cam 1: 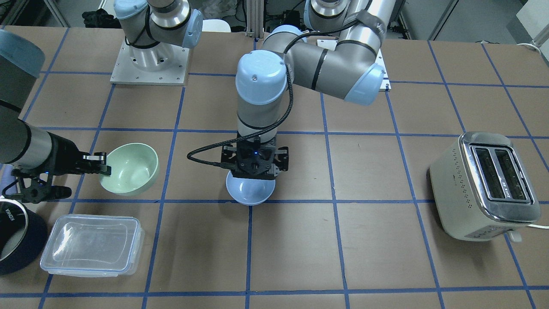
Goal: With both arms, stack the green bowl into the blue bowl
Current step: 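Release blue bowl with left gripper while right carries green bowl over it, then lower the green bowl into the blue bowl and open the right gripper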
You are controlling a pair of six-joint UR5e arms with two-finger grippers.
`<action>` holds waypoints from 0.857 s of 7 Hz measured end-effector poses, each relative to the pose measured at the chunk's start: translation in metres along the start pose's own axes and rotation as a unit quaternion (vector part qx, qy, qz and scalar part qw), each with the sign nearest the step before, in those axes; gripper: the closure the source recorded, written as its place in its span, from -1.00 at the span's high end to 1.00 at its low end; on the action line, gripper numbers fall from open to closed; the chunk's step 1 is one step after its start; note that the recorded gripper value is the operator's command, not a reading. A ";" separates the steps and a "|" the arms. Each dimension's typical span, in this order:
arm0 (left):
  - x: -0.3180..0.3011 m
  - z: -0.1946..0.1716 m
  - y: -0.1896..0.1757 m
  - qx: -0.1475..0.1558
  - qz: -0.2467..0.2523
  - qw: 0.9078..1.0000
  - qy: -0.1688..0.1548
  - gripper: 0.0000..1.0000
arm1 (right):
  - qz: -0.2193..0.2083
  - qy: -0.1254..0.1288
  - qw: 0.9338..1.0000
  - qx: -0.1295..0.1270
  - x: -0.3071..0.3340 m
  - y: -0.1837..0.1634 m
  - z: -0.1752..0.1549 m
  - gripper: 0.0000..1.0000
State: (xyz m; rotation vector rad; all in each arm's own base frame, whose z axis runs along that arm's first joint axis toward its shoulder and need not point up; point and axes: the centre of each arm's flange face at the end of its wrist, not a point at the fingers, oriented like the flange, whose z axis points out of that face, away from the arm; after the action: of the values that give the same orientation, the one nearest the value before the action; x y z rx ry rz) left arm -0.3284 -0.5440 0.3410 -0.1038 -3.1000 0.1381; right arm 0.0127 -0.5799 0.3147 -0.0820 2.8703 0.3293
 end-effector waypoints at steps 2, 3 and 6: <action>-0.109 -0.067 -0.008 -0.006 0.032 0.999 -0.008 1.00 | 0.006 0.007 1.000 -0.002 -0.096 -0.005 0.026 -1.00; -0.146 -0.096 0.000 -0.009 0.042 0.999 -0.012 1.00 | 0.020 -0.003 1.000 0.006 -0.146 -0.006 0.043 -1.00; -0.214 -0.146 0.026 -0.020 0.056 0.998 -0.014 1.00 | 0.045 -0.016 0.999 -0.010 -0.232 -0.003 0.100 -1.00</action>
State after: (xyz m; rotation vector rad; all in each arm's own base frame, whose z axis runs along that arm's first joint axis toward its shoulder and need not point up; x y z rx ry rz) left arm -0.1077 -0.5204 0.4763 -0.2793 -3.1251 0.0827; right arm 0.2618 -0.5534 0.2782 0.0484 2.8446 0.3718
